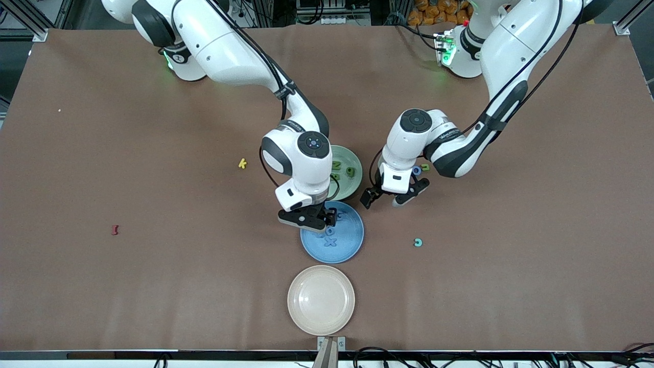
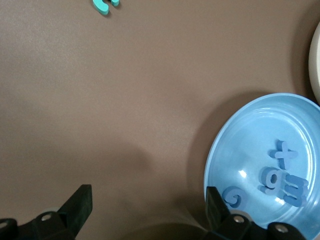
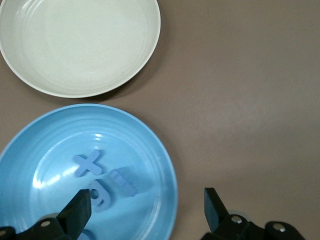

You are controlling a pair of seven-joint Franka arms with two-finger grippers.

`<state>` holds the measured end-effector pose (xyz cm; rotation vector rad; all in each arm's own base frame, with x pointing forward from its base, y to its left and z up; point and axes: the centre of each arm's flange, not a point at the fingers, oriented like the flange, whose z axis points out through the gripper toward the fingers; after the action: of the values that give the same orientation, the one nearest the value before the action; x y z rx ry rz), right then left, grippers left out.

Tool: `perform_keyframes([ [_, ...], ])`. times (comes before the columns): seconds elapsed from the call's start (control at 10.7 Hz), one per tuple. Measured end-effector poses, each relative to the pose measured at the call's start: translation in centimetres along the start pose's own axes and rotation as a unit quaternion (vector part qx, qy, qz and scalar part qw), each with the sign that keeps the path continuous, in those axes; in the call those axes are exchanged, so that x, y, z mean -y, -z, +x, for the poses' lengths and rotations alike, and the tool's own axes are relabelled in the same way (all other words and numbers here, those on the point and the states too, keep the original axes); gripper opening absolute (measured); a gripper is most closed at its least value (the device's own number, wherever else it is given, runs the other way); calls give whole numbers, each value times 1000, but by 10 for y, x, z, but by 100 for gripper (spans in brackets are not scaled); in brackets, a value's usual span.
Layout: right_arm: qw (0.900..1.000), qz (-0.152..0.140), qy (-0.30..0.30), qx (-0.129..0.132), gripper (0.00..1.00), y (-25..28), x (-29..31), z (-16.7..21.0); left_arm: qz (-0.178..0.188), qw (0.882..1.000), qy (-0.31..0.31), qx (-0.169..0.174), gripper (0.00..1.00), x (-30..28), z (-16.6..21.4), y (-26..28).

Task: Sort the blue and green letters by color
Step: 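Release the x in the blue plate while the left gripper reaches c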

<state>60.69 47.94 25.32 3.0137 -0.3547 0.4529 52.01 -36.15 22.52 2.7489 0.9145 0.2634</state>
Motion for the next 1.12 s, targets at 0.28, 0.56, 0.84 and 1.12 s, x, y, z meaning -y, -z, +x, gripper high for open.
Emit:
perform_keyframes([
  [0.28, 988, -38, 146, 29, 100, 26, -42, 47, -4, 1000, 1, -5, 100, -2, 4, 6],
  [0.56, 958, -3, 278, 65, 100, 22, -133, 134, -5, 1000, 16, -11, 100, 3, 24, 9],
  [0.84, 931, 2, 357, 78, 100, 18, -178, 164, -8, 999, 44, -27, 100, 13, 63, 18],
  [1.12, 908, 36, 401, 114, 100, 83, -195, 172, 31, 998, 24, -49, 100, 40, 110, 24],
])
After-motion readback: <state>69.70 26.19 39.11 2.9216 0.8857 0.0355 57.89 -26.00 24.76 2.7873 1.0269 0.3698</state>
